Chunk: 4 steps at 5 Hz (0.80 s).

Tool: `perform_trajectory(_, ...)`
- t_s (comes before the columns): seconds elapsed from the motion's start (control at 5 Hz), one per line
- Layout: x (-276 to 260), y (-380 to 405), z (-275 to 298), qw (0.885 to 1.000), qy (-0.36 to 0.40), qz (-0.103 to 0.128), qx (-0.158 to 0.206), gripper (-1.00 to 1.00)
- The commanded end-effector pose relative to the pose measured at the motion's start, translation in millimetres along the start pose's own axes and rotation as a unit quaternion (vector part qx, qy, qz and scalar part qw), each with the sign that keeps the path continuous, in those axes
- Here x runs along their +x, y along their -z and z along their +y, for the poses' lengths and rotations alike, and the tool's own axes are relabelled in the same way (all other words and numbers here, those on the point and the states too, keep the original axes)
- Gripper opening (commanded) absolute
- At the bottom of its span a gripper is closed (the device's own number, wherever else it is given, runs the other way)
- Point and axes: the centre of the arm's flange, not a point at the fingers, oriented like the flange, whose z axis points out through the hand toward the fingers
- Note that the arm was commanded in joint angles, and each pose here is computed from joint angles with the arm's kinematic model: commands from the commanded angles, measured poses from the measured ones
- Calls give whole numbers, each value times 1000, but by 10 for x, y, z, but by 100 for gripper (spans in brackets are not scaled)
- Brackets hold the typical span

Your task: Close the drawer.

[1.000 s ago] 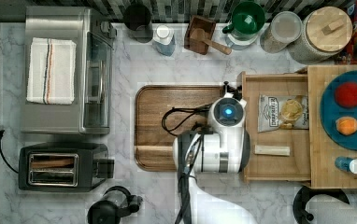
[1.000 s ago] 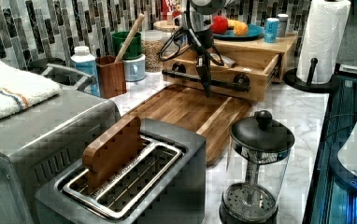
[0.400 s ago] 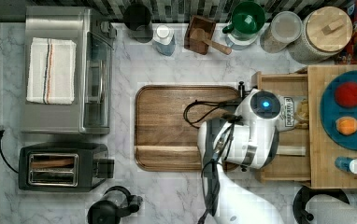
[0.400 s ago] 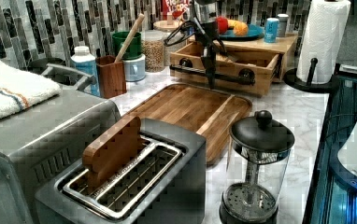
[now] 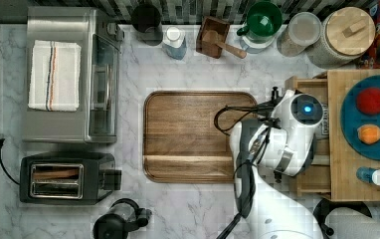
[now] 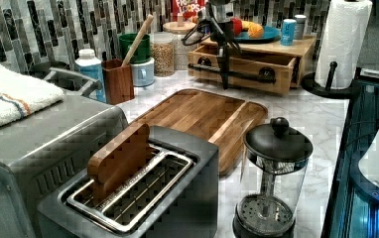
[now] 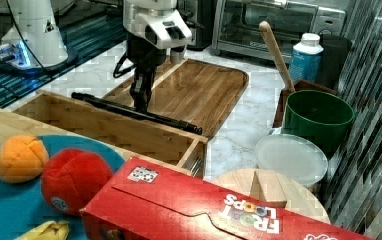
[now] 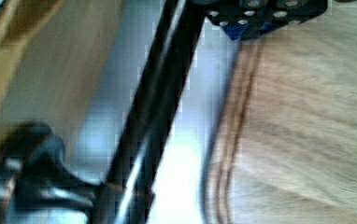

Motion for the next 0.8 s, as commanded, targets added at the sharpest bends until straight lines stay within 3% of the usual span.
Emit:
perform_trajectory(0.2,-740,828,1789,990,-48,87,-96,-100)
perform_trajectory(0.6,-818,1020,2346,991,-41,59,-110,-100)
perform_trajectory(0.8,-891,1004,2397,991,-65,75,-87,-100)
